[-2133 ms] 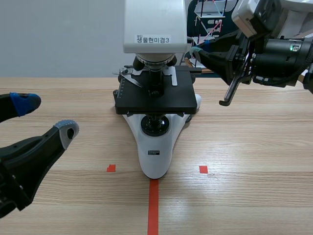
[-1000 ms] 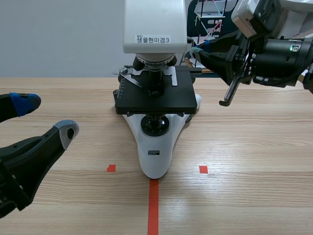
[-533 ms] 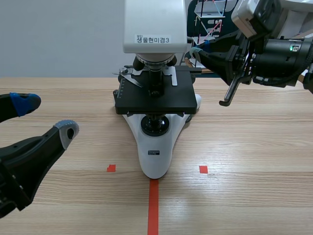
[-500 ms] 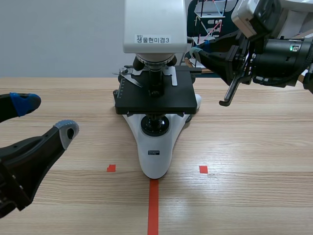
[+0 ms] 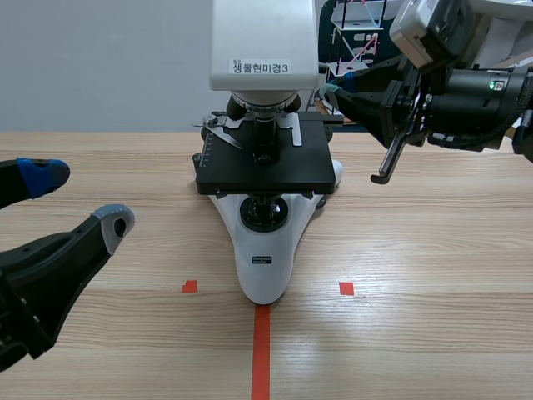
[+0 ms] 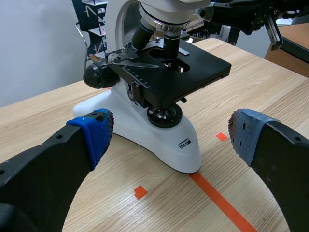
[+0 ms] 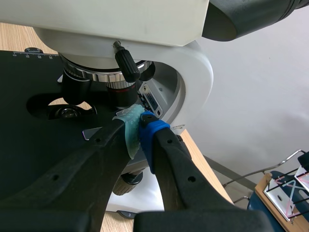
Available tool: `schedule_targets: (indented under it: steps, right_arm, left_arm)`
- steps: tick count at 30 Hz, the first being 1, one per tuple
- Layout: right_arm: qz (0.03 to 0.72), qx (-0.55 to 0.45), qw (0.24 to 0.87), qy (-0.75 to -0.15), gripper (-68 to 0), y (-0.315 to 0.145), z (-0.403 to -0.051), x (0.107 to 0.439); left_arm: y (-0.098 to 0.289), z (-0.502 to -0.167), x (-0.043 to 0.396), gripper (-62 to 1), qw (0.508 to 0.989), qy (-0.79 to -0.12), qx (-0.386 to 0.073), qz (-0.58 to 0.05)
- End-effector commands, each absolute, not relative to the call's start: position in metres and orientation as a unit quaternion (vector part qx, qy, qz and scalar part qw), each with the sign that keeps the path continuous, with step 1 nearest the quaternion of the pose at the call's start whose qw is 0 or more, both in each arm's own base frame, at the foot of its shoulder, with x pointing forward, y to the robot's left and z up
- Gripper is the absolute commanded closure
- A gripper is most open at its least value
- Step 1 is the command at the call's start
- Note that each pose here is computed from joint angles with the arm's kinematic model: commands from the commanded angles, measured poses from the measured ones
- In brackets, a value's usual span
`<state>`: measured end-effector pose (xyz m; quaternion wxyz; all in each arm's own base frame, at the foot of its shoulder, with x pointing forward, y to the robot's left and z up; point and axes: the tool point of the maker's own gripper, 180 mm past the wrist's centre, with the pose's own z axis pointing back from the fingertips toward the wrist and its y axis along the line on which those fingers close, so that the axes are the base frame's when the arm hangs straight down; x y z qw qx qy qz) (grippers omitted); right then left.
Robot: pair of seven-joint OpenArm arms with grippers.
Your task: Point at the revolving nosepiece
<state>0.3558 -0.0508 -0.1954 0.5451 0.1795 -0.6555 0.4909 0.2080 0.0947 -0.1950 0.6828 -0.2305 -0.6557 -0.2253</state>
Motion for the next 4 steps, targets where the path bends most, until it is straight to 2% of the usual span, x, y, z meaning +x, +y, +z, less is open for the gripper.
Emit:
schedule_targets:
  steps: [1,4]
  right_arm:
    - [0.492,0.181,0.529,-0.667,-0.1,-0.0482,-0.1811,0.3568]
    - [0.492,0.181,0.529,-0.667,-0.1,-0.0482,-0.1811,0.3568]
  left_arm:
    - [0.0939,-0.1891,0.2081,-50.6,0.675,-0.663,-0.234,-0.221]
    - [0.0939,-0.1891,0.2081,-50.6,0.675,-0.663,-0.234,-0.221]
